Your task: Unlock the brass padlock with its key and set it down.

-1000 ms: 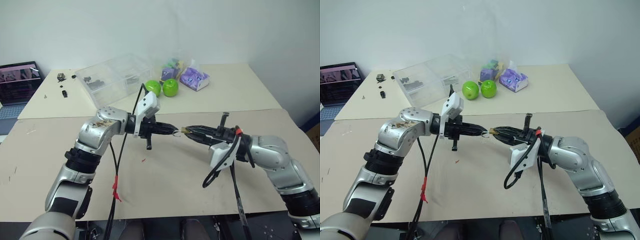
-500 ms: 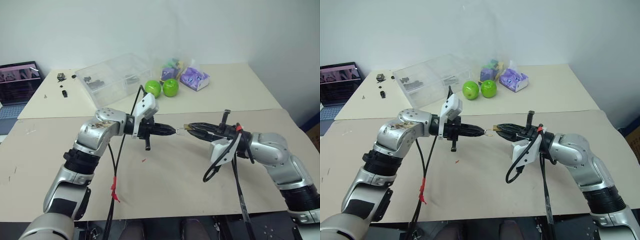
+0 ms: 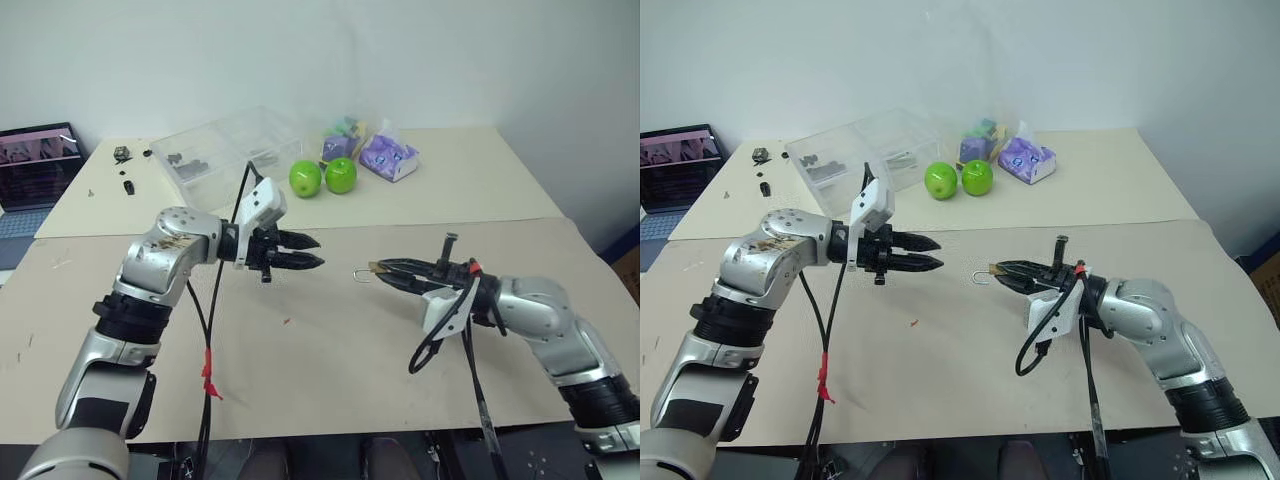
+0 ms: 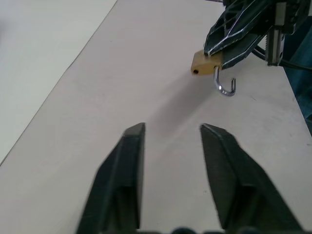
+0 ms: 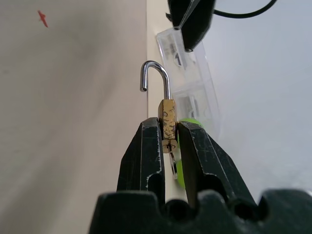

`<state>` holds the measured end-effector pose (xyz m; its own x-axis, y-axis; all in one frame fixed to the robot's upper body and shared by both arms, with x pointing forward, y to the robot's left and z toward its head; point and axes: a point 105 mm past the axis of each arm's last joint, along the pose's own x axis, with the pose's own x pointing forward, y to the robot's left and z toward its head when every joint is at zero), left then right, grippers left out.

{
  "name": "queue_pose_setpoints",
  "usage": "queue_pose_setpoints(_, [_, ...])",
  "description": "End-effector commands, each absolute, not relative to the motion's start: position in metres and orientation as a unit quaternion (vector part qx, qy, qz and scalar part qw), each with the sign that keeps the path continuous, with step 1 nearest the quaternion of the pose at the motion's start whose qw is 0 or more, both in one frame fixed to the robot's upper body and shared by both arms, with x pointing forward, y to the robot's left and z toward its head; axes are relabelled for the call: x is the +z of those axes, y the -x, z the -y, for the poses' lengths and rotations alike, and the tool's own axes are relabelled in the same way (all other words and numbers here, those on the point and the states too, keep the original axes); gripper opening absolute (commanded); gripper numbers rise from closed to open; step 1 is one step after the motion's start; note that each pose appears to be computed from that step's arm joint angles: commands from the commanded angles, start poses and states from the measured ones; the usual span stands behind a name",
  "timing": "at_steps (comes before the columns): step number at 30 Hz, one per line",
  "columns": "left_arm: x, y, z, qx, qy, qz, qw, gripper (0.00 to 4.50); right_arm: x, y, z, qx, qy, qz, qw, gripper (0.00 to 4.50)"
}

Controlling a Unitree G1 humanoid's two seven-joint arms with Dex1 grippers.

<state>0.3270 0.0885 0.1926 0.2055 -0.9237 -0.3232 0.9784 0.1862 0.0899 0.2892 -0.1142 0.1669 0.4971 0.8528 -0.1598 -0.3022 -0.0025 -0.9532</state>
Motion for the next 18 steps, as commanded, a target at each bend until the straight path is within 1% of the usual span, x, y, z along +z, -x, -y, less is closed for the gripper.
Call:
queue_pose_setpoints(1, [0.204, -0.315, -0.089, -0.637, -0.135, -0.077, 0.755, 3.52, 0.174, -0.286, 0.106, 0.449, 0.540, 0.268, 0.660, 0.13])
queue_pose_setpoints(3, [0.205, -0.307, -0.090, -0.650, -0.137, -0.076, 0.743, 4.24, 0.170, -0.287, 0.102, 0.462, 0.528, 0.258, 0.664, 0.13])
queue_pose_setpoints(4, [0.204, -0.306, -0.091, -0.650, -0.160, -0.064, 0.740, 4.44, 0.163, -0.288, 0.100, 0.475, 0.519, 0.233, 0.671, 0.13])
queue_pose_setpoints(5, [0.203, -0.306, -0.091, -0.649, -0.177, -0.055, 0.738, 4.49, 0.157, -0.289, 0.100, 0.485, 0.513, 0.215, 0.675, 0.13])
queue_pose_setpoints(6, [0.197, -0.308, -0.094, -0.642, -0.218, -0.050, 0.734, 4.49, 0.153, -0.291, 0.100, 0.488, 0.516, 0.207, 0.673, 0.13])
queue_pose_setpoints(7, [0.193, -0.308, -0.098, -0.641, -0.240, -0.052, 0.728, 4.49, 0.150, -0.293, 0.100, 0.492, 0.501, 0.191, 0.686, 0.13])
queue_pose_setpoints(8, [0.192, -0.310, -0.099, -0.638, -0.245, -0.052, 0.729, 4.49, 0.146, -0.295, 0.100, 0.497, 0.483, 0.172, 0.700, 0.13])
queue_pose_setpoints(11, [0.199, -0.318, -0.100, -0.622, -0.249, -0.028, 0.742, 4.49, 0.145, -0.299, 0.095, 0.510, 0.456, 0.151, 0.713, 0.13])
queue_pose_setpoints(16, [0.198, -0.319, -0.100, -0.621, -0.262, -0.024, 0.738, 4.49, 0.147, -0.305, 0.084, 0.516, 0.463, 0.157, 0.704, 0.13])
queue_pose_setpoints(18, [0.197, -0.319, -0.099, -0.621, -0.262, -0.025, 0.738, 4.49, 0.148, -0.305, 0.075, 0.524, 0.468, 0.165, 0.693, 0.13])
